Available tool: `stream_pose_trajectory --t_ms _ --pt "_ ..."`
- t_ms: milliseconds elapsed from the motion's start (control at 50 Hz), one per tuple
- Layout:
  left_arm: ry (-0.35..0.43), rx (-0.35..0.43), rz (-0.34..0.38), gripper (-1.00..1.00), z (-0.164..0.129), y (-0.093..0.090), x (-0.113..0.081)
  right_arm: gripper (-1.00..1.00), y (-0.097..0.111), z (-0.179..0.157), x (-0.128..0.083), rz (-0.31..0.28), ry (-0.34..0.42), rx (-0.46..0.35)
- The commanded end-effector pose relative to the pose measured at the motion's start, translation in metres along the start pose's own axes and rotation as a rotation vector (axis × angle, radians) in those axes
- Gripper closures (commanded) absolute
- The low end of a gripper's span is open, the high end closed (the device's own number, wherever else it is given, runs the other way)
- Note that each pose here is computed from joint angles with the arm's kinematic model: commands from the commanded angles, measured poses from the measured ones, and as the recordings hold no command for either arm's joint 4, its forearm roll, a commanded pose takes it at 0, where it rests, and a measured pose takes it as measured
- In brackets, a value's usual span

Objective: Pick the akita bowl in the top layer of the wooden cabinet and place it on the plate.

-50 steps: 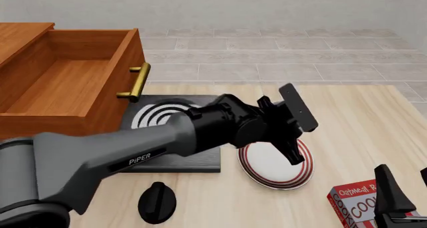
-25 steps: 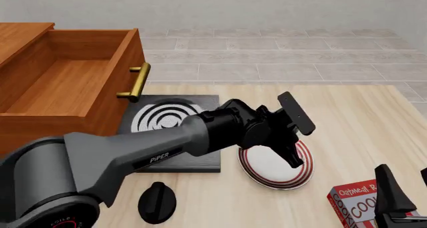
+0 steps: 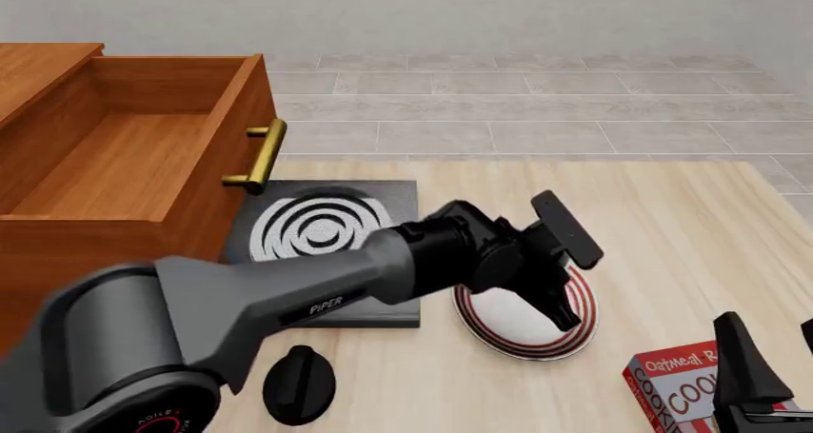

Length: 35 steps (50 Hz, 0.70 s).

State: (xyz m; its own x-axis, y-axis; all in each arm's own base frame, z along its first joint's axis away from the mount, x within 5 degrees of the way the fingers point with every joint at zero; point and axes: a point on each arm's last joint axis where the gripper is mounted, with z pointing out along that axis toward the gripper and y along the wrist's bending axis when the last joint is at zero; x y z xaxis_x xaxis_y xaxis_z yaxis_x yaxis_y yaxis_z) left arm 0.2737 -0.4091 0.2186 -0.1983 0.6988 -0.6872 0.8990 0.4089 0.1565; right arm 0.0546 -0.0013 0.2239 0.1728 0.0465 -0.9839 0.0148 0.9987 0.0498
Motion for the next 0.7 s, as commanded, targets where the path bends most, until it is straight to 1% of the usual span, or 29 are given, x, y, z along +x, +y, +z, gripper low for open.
stream_pose_trajectory --t_ms 20,160,180,600,700 --pt "0.011 0.005 -0.01 1.0 0.006 -0.003 0.0 -1.0 0.0 0.0 0.0 0.0 0.0 0.0" --pt "0.023 0.008 -0.021 1.0 0.012 -0.004 0.002 -1.0 0.0 0.0 0.0 0.0 0.0 0.0" --pt "0.033 0.012 -0.036 1.0 0.015 -0.006 0.002 -1.0 0.0 0.0 0.0 0.0 0.0 0.0" --pt "0.059 0.003 -0.055 1.0 0.033 0.002 0.015 -1.0 0.0 0.0 0.0 0.001 0.0 0.0" --pt "0.063 0.002 -0.059 1.0 0.035 0.003 0.018 -1.0 0.0 0.0 0.0 0.008 0.0 0.002"
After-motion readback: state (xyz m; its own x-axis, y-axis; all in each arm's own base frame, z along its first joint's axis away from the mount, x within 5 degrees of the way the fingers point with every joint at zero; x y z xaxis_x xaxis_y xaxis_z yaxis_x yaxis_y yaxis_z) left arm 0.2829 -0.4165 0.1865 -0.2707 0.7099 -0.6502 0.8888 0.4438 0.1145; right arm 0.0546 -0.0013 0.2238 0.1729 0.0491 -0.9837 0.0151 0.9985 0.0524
